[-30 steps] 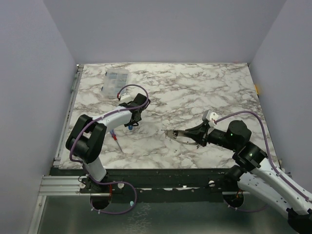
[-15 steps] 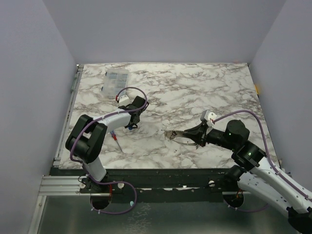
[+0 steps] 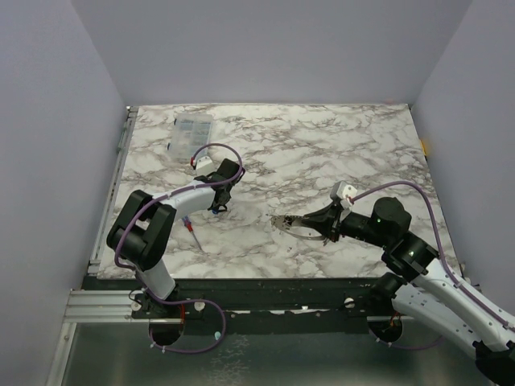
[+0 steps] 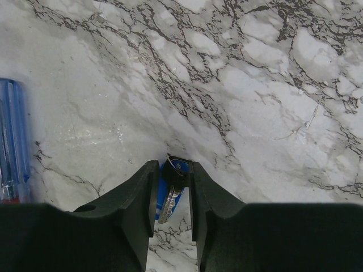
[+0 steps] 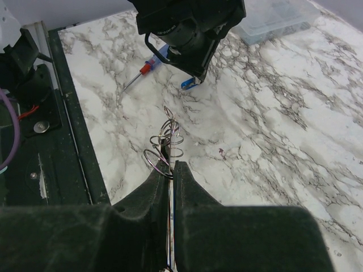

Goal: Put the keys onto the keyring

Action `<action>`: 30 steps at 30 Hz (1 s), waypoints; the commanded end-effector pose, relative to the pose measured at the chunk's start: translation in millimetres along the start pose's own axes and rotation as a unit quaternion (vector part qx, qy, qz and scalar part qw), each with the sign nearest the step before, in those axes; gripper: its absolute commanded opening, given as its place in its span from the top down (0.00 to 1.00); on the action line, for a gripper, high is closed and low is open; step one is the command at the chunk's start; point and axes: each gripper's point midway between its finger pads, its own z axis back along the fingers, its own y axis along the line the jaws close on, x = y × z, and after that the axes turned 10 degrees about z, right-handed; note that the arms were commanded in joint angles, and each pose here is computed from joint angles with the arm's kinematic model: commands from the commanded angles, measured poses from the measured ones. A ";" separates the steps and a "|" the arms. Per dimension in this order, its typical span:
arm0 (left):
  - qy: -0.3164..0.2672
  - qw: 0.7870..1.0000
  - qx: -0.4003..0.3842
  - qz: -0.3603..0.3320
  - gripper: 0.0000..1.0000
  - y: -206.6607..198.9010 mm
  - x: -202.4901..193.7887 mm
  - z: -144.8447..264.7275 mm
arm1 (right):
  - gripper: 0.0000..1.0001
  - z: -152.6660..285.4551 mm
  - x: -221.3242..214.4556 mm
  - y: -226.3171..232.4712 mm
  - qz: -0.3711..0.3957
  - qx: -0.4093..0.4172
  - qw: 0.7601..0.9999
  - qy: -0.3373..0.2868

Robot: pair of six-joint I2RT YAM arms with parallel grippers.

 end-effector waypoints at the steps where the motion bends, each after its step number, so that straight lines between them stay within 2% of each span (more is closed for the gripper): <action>1: -0.013 1.000 -0.010 0.005 0.67 -1.4 9.4 4.6 | 0.99 -1.4 11.3 5.4 0.004 0.014 1.000 -0.024; 6: -0.018 1.000 -0.013 -0.002 0.66 -2.6 12.7 6.2 | 0.99 -2.7 11.0 6.5 0.002 0.019 1.000 -0.021; 15: -0.026 0.999 -0.028 -0.010 0.57 -6.4 18.1 12.1 | 0.99 -2.7 11.4 8.1 0.003 0.023 1.000 -0.022; 30: -0.019 0.999 -0.037 -0.017 0.64 -8.2 12.9 10.4 | 0.99 -1.1 12.3 9.7 0.004 0.024 0.999 -0.024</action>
